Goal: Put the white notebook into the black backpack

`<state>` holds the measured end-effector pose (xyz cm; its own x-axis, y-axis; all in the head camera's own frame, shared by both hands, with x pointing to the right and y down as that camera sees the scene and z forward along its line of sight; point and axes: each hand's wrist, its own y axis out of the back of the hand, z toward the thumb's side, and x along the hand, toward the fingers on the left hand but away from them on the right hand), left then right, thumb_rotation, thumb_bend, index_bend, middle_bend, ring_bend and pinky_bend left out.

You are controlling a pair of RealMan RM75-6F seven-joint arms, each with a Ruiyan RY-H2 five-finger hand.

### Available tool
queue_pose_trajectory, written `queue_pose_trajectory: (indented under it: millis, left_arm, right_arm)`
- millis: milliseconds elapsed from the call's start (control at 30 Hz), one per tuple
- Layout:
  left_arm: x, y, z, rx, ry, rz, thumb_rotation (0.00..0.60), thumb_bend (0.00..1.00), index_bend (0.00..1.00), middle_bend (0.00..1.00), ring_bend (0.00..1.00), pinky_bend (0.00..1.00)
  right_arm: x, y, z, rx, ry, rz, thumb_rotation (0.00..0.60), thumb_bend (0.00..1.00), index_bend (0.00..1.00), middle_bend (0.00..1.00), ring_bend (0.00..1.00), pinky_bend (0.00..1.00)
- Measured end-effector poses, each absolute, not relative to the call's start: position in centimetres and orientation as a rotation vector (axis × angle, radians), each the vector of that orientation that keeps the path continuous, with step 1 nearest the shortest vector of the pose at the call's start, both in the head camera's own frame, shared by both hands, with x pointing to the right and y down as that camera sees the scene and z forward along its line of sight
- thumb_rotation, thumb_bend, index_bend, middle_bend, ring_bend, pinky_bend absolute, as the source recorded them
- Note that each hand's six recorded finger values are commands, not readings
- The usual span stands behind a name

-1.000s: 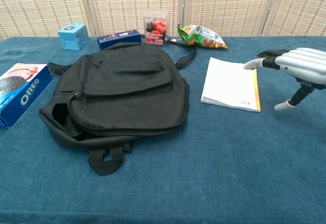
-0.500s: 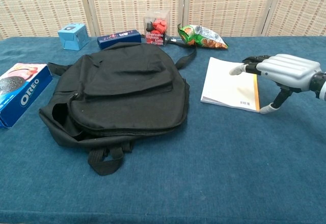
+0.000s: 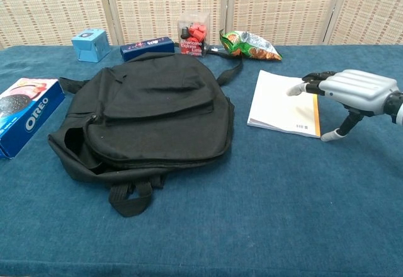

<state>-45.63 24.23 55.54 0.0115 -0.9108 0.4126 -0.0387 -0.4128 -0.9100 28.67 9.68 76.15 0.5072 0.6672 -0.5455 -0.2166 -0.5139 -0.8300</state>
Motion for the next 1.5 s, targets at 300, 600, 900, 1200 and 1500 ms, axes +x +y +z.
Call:
queue_pose_trajectory:
  millis: [300, 600, 900, 1200, 1500]
  left_arm:
    - [-45.8, 24.4, 55.5, -1.547, 1.008, -1.498, 0.600, 0.29, 0.11, 0.00, 0.04, 0.00]
    - [-45.9, 24.6, 55.6, -1.550, 1.009, -1.504, 0.600, 0.29, 0.11, 0.00, 0.04, 0.00]
    - [-46.1, 24.7, 55.7, -1.548, 1.013, -1.513, 0.600, 0.29, 0.10, 0.00, 0.04, 0.00]
    - [-46.2, 24.7, 55.9, -1.551, 1.013, -1.515, 0.600, 0.29, 0.10, 0.00, 0.04, 0.00]
    - [-46.2, 24.8, 56.1, -1.555, 1.014, -1.521, 0.600, 0.29, 0.10, 0.00, 0.04, 0.00]
  right_arm:
    - [27.5, 9.6, 76.5, -1.800, -0.372, 1.136, 0.600, 0.19, 0.21, 0.18, 0.02, 0.08]
    - [25.9, 8.9, 76.7, -1.808, -0.390, 1.108, 0.600, 0.39, 0.30, 0.22, 0.05, 0.08]
    - [24.6, 7.9, 77.1, -1.809, -0.385, 1.105, 0.600, 0.42, 0.31, 0.24, 0.07, 0.08]
    - [24.1, 6.8, 77.1, -1.806, -0.412, 1.112, 0.600, 0.43, 0.32, 0.25, 0.08, 0.08]
    - [23.4, 5.8, 77.2, -1.802, -0.431, 1.123, 0.600, 0.44, 0.32, 0.25, 0.08, 0.08]
